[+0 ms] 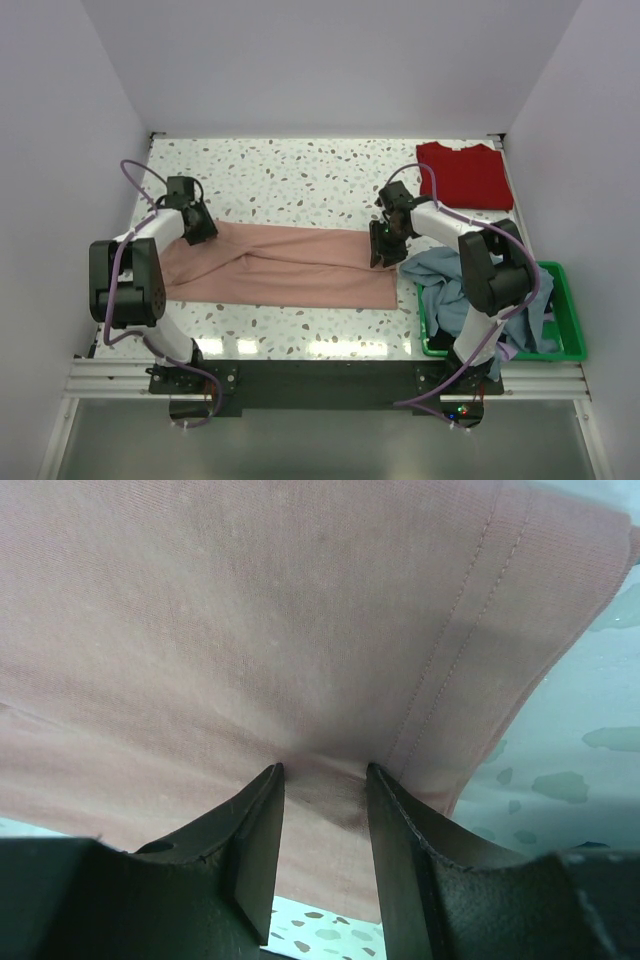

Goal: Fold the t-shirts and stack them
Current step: Fold the tshirt

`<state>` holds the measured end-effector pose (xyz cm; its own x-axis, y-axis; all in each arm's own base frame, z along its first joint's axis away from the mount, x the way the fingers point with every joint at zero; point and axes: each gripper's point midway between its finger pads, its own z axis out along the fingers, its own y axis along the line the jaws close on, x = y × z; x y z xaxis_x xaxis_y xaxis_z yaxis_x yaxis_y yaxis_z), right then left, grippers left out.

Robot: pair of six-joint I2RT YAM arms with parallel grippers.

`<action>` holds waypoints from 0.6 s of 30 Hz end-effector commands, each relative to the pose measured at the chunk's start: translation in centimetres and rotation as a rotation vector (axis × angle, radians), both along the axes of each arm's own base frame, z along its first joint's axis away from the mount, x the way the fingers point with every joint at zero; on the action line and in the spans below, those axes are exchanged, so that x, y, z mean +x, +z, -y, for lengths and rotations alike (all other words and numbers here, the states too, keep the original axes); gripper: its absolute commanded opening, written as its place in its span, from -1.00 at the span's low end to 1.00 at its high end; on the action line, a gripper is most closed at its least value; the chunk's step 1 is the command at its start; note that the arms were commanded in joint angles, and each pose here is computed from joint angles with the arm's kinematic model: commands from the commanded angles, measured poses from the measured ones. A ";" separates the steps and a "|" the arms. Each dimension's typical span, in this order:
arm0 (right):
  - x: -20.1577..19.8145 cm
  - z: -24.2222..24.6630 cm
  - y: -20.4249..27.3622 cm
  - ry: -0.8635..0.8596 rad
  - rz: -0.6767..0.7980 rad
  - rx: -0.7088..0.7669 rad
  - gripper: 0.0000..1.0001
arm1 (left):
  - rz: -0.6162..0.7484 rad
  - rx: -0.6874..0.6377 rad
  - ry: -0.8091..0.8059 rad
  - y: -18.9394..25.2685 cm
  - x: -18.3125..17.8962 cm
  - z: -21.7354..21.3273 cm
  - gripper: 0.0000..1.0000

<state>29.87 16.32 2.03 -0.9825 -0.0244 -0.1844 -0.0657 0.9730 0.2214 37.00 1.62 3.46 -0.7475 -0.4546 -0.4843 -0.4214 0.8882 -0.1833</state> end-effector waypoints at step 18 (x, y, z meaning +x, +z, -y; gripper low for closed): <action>0.1 0.3 -1.0 0.006 -0.008 -0.034 -0.16 | 0.024 -0.023 -0.033 -0.3 0.4 1.5 -0.66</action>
